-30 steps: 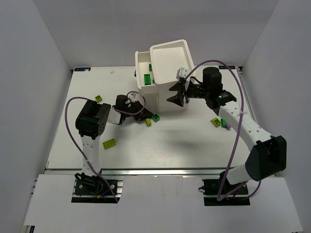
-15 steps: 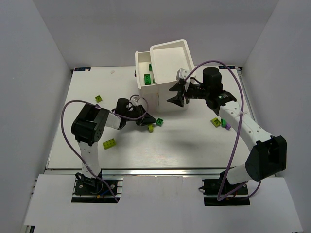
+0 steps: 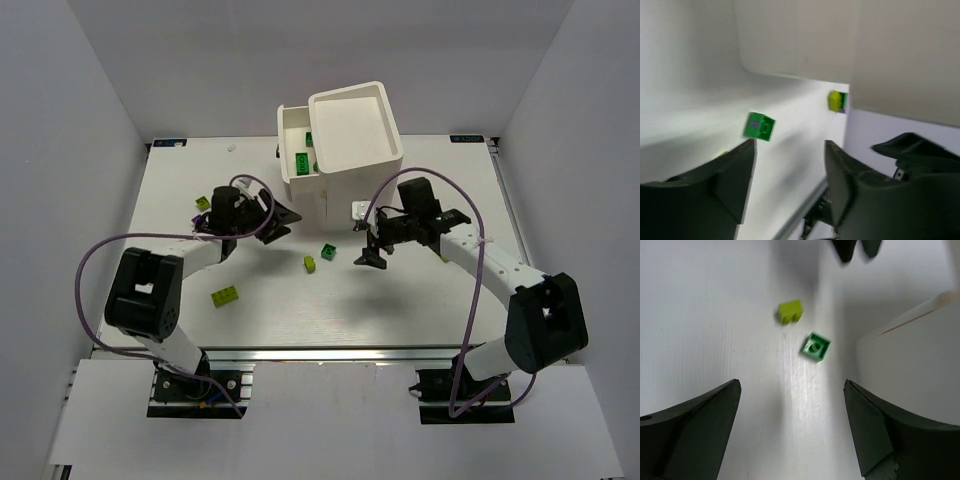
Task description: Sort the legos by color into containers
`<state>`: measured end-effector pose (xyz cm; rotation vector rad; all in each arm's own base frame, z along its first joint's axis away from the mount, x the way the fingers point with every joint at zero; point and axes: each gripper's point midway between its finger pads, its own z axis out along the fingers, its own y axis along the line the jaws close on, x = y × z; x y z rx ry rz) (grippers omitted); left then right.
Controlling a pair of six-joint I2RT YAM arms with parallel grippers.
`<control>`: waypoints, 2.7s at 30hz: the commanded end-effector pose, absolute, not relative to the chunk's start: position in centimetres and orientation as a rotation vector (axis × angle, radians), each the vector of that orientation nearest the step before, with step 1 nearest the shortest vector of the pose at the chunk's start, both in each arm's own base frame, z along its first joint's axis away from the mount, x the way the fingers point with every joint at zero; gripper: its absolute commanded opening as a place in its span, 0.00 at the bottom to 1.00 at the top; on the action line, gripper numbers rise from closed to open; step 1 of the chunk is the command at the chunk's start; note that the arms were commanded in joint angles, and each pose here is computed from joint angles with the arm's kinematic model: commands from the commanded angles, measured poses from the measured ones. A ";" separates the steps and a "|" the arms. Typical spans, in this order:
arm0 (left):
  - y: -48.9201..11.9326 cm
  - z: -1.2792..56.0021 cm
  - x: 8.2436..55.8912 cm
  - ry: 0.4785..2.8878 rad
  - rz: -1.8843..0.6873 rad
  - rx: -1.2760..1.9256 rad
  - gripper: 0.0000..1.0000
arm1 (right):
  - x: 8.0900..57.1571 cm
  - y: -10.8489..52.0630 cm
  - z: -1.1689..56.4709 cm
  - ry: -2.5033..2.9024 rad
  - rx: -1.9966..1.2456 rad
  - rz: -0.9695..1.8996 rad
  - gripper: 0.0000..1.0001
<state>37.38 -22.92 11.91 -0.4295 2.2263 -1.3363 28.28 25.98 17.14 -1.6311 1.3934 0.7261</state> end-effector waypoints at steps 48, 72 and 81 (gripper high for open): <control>-3.6 15.2 27.9 2.302 -0.239 -0.817 0.53 | 29.1 36.6 23.6 1.321 -1.592 0.869 0.00; -10.7 25.4 38.6 1.875 -0.827 -0.536 0.29 | 46.5 40.9 31.4 1.404 -1.083 0.533 0.61; -13.6 24.9 47.3 1.869 -0.955 -0.455 0.21 | 44.3 38.9 37.9 1.337 -1.016 0.659 0.59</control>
